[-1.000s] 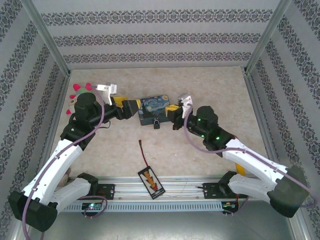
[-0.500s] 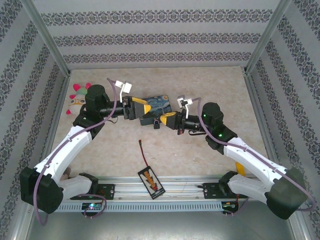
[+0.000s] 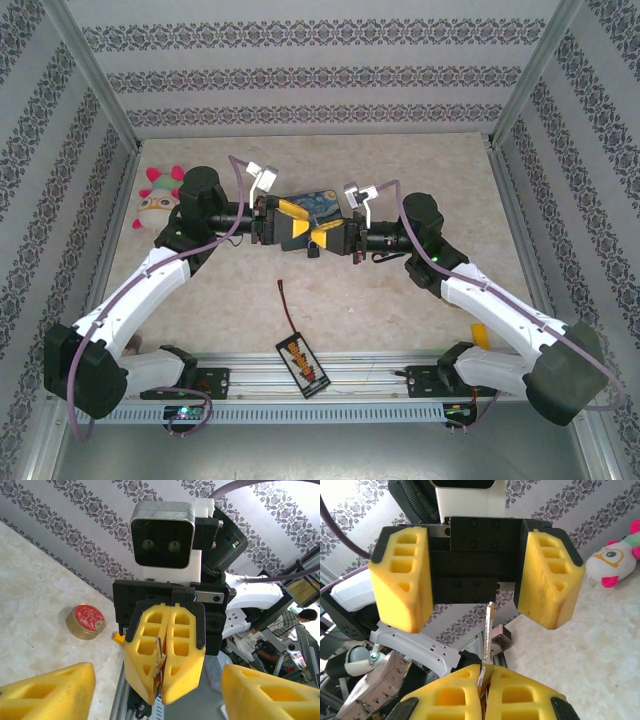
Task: Unlock a padlock with a key
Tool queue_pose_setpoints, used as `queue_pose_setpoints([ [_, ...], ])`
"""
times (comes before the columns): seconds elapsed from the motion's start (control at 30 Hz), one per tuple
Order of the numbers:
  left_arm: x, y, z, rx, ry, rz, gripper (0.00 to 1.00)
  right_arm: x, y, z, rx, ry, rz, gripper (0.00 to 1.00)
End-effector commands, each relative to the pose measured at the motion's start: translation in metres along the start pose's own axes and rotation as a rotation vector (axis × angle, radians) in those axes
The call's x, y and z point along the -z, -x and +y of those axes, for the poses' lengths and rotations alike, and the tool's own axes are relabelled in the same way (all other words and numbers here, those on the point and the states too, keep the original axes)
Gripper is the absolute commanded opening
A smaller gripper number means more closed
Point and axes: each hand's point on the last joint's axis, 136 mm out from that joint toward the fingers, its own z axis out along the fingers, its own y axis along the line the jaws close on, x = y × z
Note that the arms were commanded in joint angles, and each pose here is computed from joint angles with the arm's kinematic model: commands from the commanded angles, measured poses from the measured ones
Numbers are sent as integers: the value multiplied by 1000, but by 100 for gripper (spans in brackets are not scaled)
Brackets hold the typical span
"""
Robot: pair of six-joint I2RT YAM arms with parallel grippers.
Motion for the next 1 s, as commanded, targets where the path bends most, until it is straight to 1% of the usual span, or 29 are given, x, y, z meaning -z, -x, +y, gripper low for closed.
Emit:
queue_pose_setpoints([
  [0.0,-5,10,-18,-94,-78,-6,58,-5,10,19,50,69,2,0],
  [0.13,-7,14,-17,-79,-107,-28,51,-8,10,18,46,71,6,0],
  [0.23,-9,17,-17,-62,-129,-41,38,-9,10,17,46,73,8,0],
  [0.3,-10,18,-15,-47,-140,-43,28,-9,9,17,44,72,9,0],
  [0.33,-11,18,-14,-39,-143,-43,24,-9,10,16,45,70,7,0],
  [0.37,-11,18,-14,-37,-147,-43,23,-9,10,17,46,70,5,0],
  [0.43,-11,18,-15,-32,-151,-43,25,-9,10,17,47,69,4,0],
  [0.53,-11,15,-13,-24,-143,-37,34,-8,10,17,49,65,-1,0],
  [0.6,-10,11,-11,-17,-131,-30,36,-7,10,17,50,63,-4,0],
  [0.8,-7,-4,-4,-1,-68,3,36,-7,12,17,56,56,-11,0],
  [0.9,-6,-7,-3,-3,-48,10,31,-7,12,16,57,54,-12,0],
  [0.97,-6,-6,-4,-6,-50,7,30,-9,12,15,56,58,-7,0],
])
